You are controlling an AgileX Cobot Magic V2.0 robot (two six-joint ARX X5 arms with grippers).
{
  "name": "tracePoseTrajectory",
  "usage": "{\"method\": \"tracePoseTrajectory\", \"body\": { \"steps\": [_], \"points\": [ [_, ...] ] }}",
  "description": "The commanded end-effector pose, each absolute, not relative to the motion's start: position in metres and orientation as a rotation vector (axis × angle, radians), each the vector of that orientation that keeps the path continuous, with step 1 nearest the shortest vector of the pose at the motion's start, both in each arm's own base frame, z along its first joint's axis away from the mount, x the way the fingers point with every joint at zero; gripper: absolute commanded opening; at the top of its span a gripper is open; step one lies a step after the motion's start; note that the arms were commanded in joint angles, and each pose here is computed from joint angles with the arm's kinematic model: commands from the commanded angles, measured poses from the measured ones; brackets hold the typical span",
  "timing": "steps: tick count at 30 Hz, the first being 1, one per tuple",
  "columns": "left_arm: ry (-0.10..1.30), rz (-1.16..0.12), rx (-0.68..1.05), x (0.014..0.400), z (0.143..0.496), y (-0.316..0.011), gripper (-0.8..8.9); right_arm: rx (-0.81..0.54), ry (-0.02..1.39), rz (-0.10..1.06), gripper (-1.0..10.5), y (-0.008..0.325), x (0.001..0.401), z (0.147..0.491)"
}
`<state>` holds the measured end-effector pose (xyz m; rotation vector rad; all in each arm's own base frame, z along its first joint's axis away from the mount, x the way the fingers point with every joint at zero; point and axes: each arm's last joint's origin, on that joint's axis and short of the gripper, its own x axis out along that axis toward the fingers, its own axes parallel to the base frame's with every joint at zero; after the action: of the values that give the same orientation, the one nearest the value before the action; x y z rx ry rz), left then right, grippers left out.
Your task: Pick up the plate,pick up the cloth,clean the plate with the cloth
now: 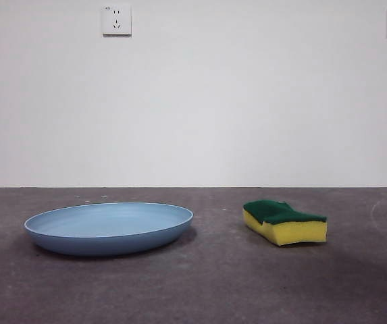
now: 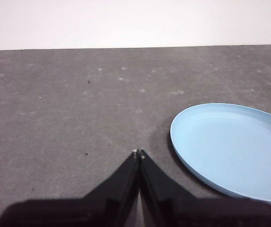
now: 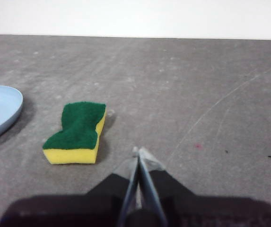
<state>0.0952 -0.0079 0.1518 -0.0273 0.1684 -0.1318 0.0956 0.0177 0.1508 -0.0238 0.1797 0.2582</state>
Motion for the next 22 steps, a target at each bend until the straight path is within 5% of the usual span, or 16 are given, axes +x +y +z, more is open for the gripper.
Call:
{"method": "tracePoseTrajectory", "body": {
  "steps": [1, 22],
  "points": [
    [0.177, -0.135, -0.020, 0.0958, 0.1477, -0.0078, -0.03, 0.003, 0.193, 0.256, 0.0, 0.0177, 0.0955, 0.1471],
    [0.178, -0.135, -0.020, 0.0958, 0.1477, -0.0078, -0.03, 0.012, 0.198, 0.251, 0.0, 0.0176, 0.0957, 0.1468]
  ]
}}
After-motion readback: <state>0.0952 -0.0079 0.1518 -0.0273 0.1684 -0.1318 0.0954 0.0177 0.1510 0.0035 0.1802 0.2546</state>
